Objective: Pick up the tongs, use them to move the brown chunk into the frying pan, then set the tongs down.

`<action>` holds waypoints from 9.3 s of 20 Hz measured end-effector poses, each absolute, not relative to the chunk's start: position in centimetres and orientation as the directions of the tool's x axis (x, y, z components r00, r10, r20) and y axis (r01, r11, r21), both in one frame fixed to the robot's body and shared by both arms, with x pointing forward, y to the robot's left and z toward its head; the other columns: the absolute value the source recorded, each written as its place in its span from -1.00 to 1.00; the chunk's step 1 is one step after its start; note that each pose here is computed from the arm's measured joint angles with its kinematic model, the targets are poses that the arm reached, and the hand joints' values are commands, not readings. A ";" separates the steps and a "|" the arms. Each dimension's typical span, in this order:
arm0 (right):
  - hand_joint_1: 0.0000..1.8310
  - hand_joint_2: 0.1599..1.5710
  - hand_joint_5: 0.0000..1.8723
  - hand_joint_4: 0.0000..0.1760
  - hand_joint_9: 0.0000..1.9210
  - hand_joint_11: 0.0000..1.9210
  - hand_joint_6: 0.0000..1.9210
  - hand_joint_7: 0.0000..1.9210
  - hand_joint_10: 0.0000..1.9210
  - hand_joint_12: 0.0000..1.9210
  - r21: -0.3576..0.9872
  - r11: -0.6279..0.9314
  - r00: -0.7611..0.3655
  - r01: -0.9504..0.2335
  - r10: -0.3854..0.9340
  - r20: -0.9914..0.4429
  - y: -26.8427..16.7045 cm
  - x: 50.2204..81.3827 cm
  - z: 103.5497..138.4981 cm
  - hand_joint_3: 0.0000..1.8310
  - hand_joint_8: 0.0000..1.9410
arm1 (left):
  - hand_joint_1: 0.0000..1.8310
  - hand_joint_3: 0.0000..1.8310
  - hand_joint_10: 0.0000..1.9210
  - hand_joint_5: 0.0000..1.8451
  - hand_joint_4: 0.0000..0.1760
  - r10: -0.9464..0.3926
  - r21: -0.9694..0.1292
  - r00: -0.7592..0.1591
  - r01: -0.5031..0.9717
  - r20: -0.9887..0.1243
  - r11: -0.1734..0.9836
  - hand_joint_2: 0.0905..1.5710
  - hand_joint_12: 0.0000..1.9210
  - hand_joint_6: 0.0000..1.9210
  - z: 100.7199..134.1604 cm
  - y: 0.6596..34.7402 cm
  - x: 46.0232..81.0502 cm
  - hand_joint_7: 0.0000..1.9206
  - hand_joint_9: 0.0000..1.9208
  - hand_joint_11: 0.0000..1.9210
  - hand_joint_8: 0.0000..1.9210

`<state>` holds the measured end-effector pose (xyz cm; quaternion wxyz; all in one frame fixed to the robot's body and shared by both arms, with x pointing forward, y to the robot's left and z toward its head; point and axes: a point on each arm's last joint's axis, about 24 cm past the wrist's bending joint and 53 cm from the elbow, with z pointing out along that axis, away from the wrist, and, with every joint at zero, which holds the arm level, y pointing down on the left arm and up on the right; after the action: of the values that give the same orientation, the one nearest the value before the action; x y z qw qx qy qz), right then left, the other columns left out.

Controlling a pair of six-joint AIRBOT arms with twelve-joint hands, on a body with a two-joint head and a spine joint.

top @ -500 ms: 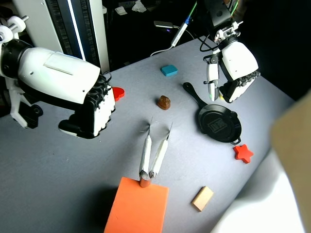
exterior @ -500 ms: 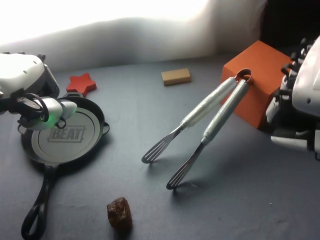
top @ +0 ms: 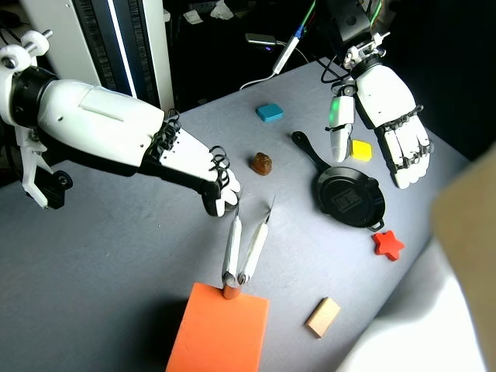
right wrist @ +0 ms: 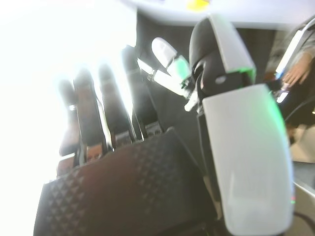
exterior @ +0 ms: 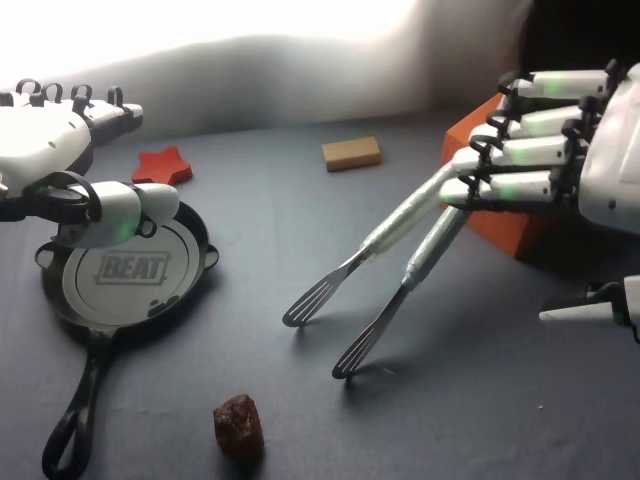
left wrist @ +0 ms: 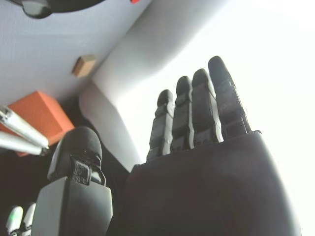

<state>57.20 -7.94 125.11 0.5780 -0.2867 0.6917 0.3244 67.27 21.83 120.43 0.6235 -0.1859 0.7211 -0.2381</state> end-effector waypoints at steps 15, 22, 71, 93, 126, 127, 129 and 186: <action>0.16 0.10 -0.97 -1.00 -1.00 -1.00 -0.99 -1.00 -1.00 -1.00 0.259 0.607 -0.310 -0.751 0.022 -0.950 -4.3 60.3 124.9 -1.00 -1.00 | -0.90 -1.00 -1.00 -0.91 -0.42 -0.573 -0.581 -0.187 -0.009 -0.798 0.814 0.61 -0.70 -1.00 118.4 23.5 67.5 -0.92 -0.95 -1.00 -1.00; 0.12 0.11 -0.98 -1.00 -1.00 -1.00 -0.99 -1.00 -1.00 -1.00 0.072 0.655 -0.180 -0.752 -0.098 -0.979 -3.6 61.5 122.9 -1.00 -1.00 | -1.00 -1.00 -1.00 -1.00 -1.00 -0.584 -0.592 -0.203 -0.027 -0.786 0.806 0.60 -0.92 -1.00 117.7 24.0 67.6 -1.00 -1.00 -1.00 -1.00; 0.13 0.07 -1.00 -1.00 -1.00 -1.00 -1.00 -1.00 -1.00 -1.00 0.171 0.866 -0.580 -0.471 -0.158 -0.799 -0.6 69.7 113.2 -1.00 -1.00 | -0.91 -1.00 -1.00 -0.99 -1.00 -0.594 -0.609 -0.224 0.001 -0.773 0.793 0.57 -0.85 -1.00 115.6 22.5 66.8 -0.96 -0.97 -1.00 -1.00; 0.14 0.23 -0.87 -1.00 -0.86 -1.00 -0.99 -0.87 -0.98 -0.49 0.164 0.857 -0.566 -0.489 -0.168 -0.807 -0.2 70.3 112.2 -0.99 -0.99 | -0.94 -1.00 -1.00 -0.98 -0.94 -0.594 -0.610 -0.228 -0.001 -0.771 0.792 0.59 -0.83 -1.00 115.3 22.4 66.6 -0.95 -0.97 -1.00 -1.00; 0.30 0.34 -0.07 -1.00 -0.11 -0.64 -0.97 -0.06 -0.94 0.32 0.159 0.856 -0.572 -0.493 -0.181 -0.800 0.3 69.4 113.2 -1.00 -0.99 | -0.95 -1.00 -1.00 -0.99 -1.00 -0.599 -0.614 -0.225 -0.006 -0.768 0.789 0.61 -0.84 -1.00 115.2 22.5 66.5 -0.95 -0.97 -1.00 -1.00; 0.30 0.34 -0.06 -1.00 -0.11 -0.64 -0.97 -0.06 -0.94 0.32 0.161 0.857 -0.575 -0.490 -0.179 -0.798 0.2 69.4 113.1 -1.00 -0.99 | -0.94 -1.00 -1.00 -0.97 -1.00 -0.599 -0.614 -0.225 -0.006 -0.768 0.789 0.60 -0.81 -1.00 115.2 22.5 66.5 -0.94 -0.96 -1.00 -1.00; 0.29 0.35 -0.07 -1.00 -0.12 -0.67 -0.98 -0.06 -0.95 0.34 0.165 0.861 -0.578 -0.481 -0.171 -0.798 -0.1 69.5 113.4 -1.00 -1.00 | -0.92 -1.00 -1.00 -0.96 -0.99 -0.598 -0.612 -0.223 -0.006 -0.770 0.791 0.60 -0.84 -0.99 115.3 22.7 66.6 -0.94 -0.97 -1.00 -1.00; 0.26 0.34 -0.13 -1.00 -0.14 -0.74 -1.00 -0.12 -0.99 0.37 0.446 0.887 -0.716 -0.122 0.232 -0.658 1.7 61.9 113.6 -1.00 -1.00 | -0.94 -1.00 -0.99 -0.97 -0.92 -0.595 -0.593 -0.187 -0.074 -0.782 0.802 0.60 -0.77 -1.00 114.2 25.9 67.7 -0.93 -0.95 -1.00 -1.00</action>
<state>61.89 1.66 113.59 0.3753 0.0309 0.8959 0.2357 67.70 25.85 114.17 0.5960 -0.2263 0.7388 -0.2186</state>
